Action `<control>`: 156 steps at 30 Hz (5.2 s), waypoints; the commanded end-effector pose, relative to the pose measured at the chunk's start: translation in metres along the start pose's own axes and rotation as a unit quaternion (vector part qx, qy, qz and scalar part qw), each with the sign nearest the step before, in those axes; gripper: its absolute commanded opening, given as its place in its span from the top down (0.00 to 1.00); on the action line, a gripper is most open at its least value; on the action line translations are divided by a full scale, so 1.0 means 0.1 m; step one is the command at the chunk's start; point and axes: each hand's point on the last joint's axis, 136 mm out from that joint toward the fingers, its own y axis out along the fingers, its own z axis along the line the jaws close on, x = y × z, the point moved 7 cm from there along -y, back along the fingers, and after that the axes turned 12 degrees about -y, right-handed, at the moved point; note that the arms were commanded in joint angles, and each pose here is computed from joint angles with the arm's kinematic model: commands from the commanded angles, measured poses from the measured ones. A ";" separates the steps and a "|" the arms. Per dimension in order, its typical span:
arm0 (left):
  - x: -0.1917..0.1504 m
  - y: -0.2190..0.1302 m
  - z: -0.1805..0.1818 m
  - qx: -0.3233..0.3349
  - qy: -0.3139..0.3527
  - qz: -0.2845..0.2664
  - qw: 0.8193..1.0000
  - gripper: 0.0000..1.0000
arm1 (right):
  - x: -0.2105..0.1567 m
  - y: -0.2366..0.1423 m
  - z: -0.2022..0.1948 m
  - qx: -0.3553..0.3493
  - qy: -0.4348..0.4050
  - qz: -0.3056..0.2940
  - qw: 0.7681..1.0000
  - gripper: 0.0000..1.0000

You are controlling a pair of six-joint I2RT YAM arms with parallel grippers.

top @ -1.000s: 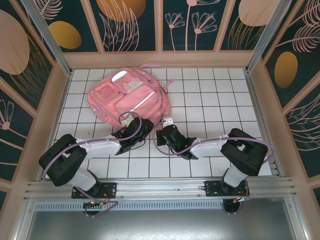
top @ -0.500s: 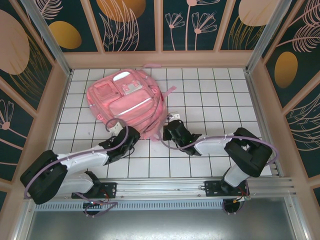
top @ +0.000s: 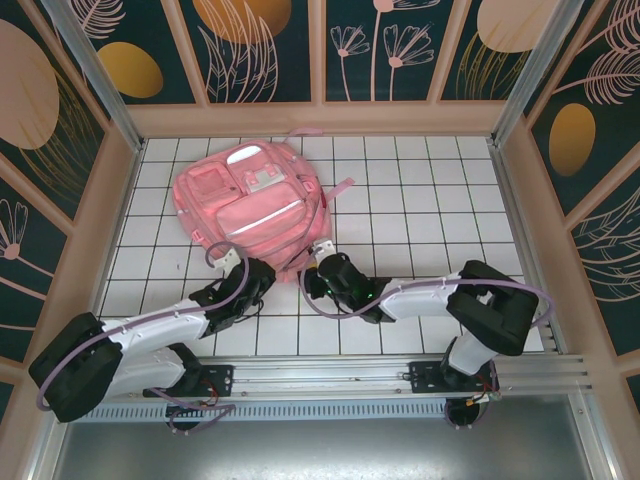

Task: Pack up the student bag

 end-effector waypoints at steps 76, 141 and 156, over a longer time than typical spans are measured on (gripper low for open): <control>0.69 -0.20 0.09 0.005 0.072 -0.072 0.995 1.00 | -0.08 -0.44 -1.09 -0.198 0.069 0.021 0.977 1.00; 0.12 0.02 -0.16 -0.004 -0.109 0.001 0.994 0.40 | 0.23 0.59 -0.50 0.072 -0.047 -0.011 0.996 0.89; 0.13 0.21 -0.06 0.039 -0.085 -0.037 0.995 0.62 | 0.19 0.21 -0.25 0.058 -0.078 -0.010 0.995 1.00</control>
